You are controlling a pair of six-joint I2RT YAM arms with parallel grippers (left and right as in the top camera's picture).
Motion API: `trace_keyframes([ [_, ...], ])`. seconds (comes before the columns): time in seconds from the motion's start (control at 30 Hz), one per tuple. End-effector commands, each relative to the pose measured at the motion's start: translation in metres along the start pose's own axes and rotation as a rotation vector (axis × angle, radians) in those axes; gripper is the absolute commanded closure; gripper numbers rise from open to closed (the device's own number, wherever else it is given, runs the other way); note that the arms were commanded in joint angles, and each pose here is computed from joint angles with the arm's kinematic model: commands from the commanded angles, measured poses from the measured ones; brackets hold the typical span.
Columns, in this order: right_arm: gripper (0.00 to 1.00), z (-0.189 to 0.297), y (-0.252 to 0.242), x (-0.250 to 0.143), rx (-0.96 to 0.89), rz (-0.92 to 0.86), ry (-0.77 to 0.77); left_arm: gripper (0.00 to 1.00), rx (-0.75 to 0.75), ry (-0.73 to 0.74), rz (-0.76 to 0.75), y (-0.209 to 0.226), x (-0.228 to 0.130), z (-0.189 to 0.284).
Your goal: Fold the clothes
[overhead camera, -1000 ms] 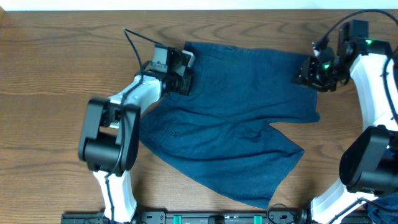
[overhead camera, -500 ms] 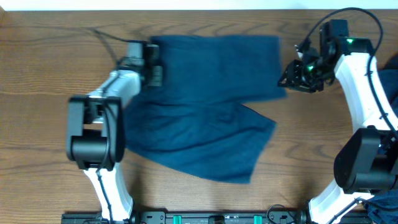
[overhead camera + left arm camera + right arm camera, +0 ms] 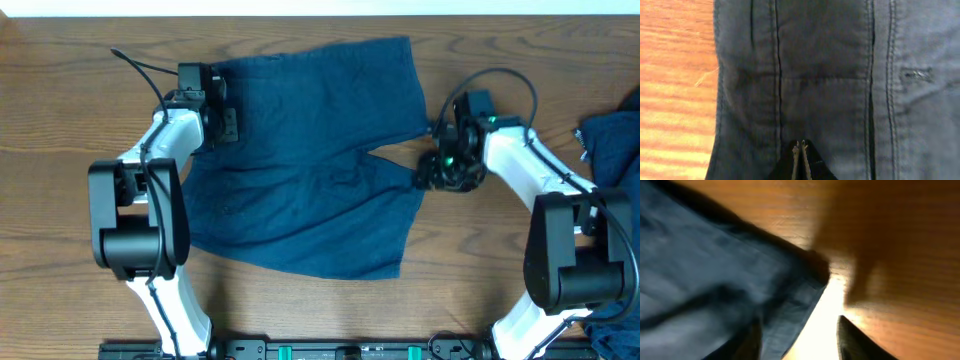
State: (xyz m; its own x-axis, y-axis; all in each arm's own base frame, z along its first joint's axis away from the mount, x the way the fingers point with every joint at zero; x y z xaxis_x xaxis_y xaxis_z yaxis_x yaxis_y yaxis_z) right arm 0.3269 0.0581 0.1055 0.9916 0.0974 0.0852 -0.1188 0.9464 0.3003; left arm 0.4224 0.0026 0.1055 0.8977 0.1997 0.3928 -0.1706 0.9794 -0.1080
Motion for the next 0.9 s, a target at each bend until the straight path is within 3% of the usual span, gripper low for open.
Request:
trace_keyframes([
  [0.0, 0.73, -0.011, -0.002, -0.011, -0.020, -0.059, -0.008, 0.94, -0.004, -0.043, 0.000, -0.002, 0.005, 0.023],
  [0.13, 0.98, -0.017, -0.010, -0.016, -0.050, -0.071, -0.015, 0.94, -0.001, -0.029, -0.008, -0.002, 0.003, 0.025],
  [0.27, 0.99, -0.007, -0.029, -0.008, -0.178, -0.104, -0.058, 0.94, 0.028, -0.014, -0.009, 0.000, 0.001, 0.025],
  [0.4, 0.99, 0.004, -0.035, 0.002, -0.105, -0.118, -0.096, 0.94, 0.034, 0.021, -0.008, 0.001, -0.005, 0.026],
  [0.43, 0.91, 0.005, -0.034, 0.003, -0.062, -0.112, -0.098, 0.94, 0.036, 0.037, -0.008, 0.002, -0.007, 0.027],
  [0.47, 0.67, 0.006, -0.032, 0.003, -0.010, -0.112, -0.097, 0.94, 0.032, 0.057, -0.007, 0.001, -0.010, 0.029],
  [0.5, 0.53, 0.005, -0.031, 0.002, 0.010, -0.114, -0.094, 0.94, 0.024, 0.075, -0.006, 0.001, -0.012, 0.030],
  [0.53, 0.46, 0.005, -0.030, 0.001, 0.026, -0.116, -0.087, 0.93, 0.014, 0.094, -0.005, 0.001, -0.015, 0.034],
  [0.67, 0.43, 0.004, -0.022, 0.001, 0.066, -0.100, -0.083, 0.89, -0.039, 0.191, 0.021, -0.003, -0.028, 0.050],
  [0.87, 0.48, -0.001, -0.008, 0.002, 0.079, -0.054, -0.078, 0.89, -0.072, 0.413, 0.083, -0.002, -0.061, 0.058],
])
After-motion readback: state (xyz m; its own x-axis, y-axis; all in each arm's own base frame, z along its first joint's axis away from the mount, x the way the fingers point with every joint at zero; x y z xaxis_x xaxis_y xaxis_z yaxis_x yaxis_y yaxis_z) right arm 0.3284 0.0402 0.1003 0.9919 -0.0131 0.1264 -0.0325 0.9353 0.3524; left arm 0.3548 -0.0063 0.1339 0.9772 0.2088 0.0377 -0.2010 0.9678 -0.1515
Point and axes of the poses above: each gripper's point midway between its finger pads, its own z axis back along the fingers, its own y axis along the line the jaws close on, x = y × z, the point moved 10 cm from there along z, back along the fingers, and after that the axes turned 7 degrees about z, right-handed, at the moved point
